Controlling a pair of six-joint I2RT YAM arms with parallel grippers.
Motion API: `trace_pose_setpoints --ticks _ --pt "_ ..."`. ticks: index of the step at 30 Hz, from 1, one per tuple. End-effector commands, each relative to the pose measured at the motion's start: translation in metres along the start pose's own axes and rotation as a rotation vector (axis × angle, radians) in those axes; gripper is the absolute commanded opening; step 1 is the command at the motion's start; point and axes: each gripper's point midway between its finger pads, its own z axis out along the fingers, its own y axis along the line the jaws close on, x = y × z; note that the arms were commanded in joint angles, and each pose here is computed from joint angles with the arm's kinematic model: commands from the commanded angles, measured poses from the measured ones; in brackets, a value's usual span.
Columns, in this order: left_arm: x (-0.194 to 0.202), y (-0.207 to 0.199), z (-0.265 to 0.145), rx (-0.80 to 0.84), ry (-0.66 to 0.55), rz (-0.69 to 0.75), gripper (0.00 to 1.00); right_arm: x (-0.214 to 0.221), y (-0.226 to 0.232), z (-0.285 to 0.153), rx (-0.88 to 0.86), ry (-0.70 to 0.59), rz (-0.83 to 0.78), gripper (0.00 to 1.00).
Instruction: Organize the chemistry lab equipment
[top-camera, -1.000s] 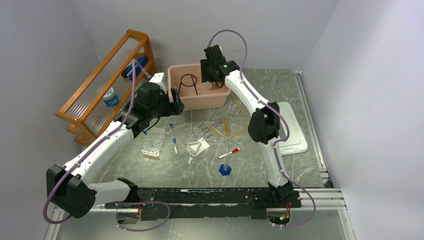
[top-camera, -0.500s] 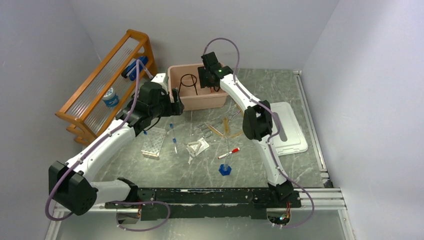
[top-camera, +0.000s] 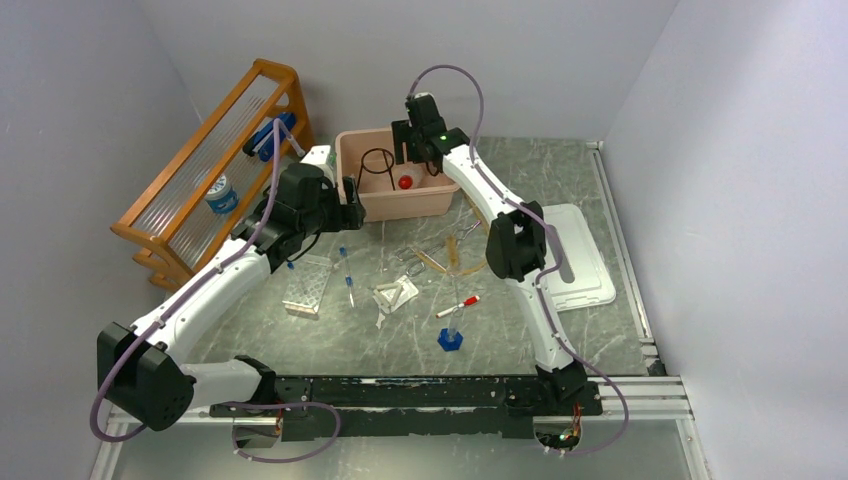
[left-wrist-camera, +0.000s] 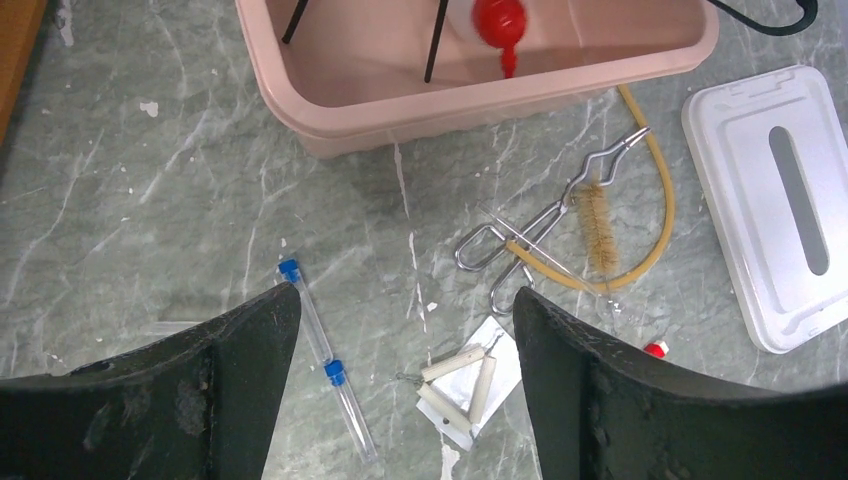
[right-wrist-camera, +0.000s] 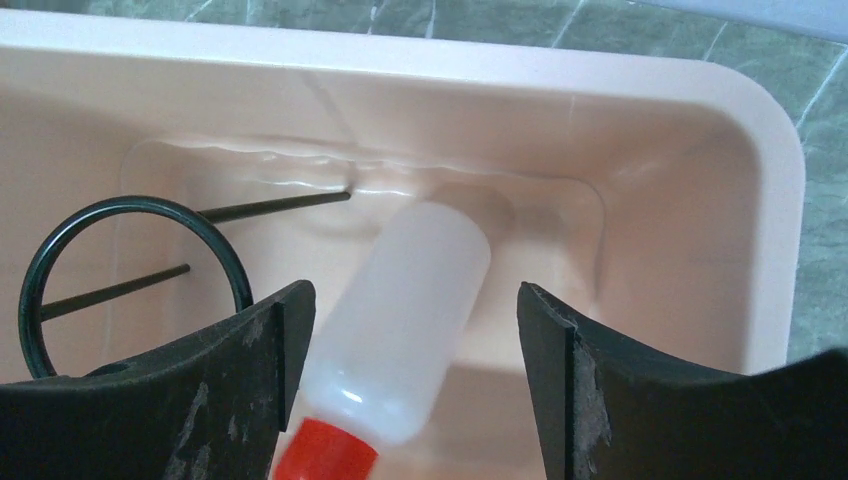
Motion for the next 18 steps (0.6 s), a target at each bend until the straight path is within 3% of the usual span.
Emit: trace_pose_setpoints --ticks 1,5,12,18 --pt "-0.023 0.000 -0.007 -0.011 -0.062 0.009 0.82 -0.036 -0.002 -0.018 -0.025 -0.086 0.043 0.77" --pt "-0.021 -0.001 -0.007 -0.005 -0.053 0.011 0.83 -0.039 -0.001 -0.032 -0.043 -0.075 0.045 0.76" --pt "-0.028 -0.015 -0.002 0.058 -0.063 0.009 0.84 0.003 -0.002 -0.050 -0.061 0.068 0.040 0.76" --pt "-0.033 -0.005 0.023 -0.051 -0.049 -0.051 0.80 0.018 -0.013 -0.058 -0.002 0.121 0.072 0.72"
